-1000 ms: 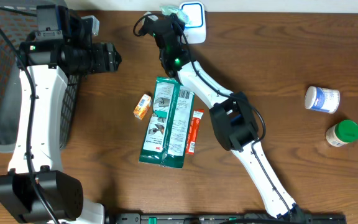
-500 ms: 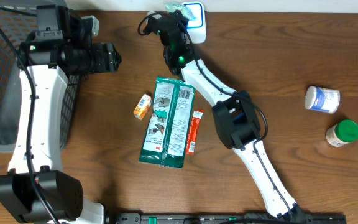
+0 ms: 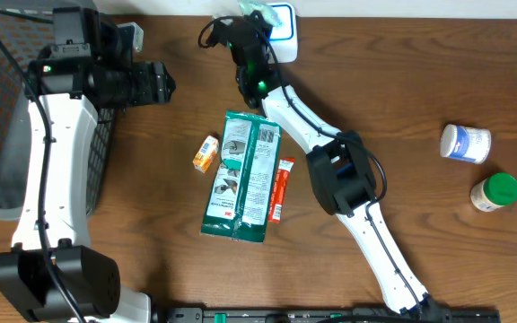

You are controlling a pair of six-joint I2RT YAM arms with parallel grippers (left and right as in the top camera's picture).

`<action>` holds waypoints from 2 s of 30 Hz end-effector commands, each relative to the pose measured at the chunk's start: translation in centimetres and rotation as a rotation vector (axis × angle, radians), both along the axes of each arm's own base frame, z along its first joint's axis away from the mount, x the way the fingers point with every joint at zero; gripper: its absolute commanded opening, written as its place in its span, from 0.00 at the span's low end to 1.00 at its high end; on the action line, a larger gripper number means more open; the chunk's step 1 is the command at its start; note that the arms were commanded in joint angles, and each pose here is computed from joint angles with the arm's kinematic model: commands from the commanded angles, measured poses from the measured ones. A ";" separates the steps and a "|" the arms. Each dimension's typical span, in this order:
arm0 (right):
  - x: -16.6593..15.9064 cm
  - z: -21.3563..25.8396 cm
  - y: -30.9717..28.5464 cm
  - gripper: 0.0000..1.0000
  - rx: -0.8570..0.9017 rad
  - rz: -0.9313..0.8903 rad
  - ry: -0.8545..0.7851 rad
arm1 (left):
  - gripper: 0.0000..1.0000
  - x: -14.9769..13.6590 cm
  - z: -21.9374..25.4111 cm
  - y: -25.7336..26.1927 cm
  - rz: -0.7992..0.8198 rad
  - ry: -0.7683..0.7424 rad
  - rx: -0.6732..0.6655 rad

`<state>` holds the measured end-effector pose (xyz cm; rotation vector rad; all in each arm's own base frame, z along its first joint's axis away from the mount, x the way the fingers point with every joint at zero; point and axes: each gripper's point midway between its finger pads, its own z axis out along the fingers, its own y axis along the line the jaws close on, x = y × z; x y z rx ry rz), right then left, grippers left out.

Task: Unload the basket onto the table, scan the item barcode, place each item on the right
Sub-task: 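Hold the pouch in front of the scanner with the right gripper, then carry the pouch right and set it beside the cotton-bud tub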

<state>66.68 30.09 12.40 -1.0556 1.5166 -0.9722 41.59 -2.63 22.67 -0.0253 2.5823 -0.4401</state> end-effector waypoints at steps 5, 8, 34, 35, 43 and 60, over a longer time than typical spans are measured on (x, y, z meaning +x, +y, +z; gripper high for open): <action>-0.7 8.1 -0.7 0.01 0.223 -0.036 -0.071 | 0.81 -0.1 -0.1 0.3 -0.006 -0.001 0.016; -2.5 12.3 -1.4 0.01 0.332 -0.051 -0.026 | 0.81 -0.1 -0.1 0.3 -0.006 -0.001 0.016; -18.9 12.7 -35.2 0.01 1.429 -0.867 0.722 | 0.81 -0.1 -0.1 0.3 -0.006 -0.001 0.016; -19.2 11.7 -36.4 0.01 1.445 -0.905 0.738 | 0.81 -0.1 -0.1 0.3 -0.006 -0.001 0.016; -21.7 2.5 -42.7 0.01 1.535 -1.201 0.792 | 0.81 -0.1 -0.1 0.3 -0.006 -0.001 0.016; -21.8 -4.7 -47.4 0.34 1.815 -1.406 0.583 | 0.81 -0.1 -0.1 0.3 -0.006 -0.001 0.016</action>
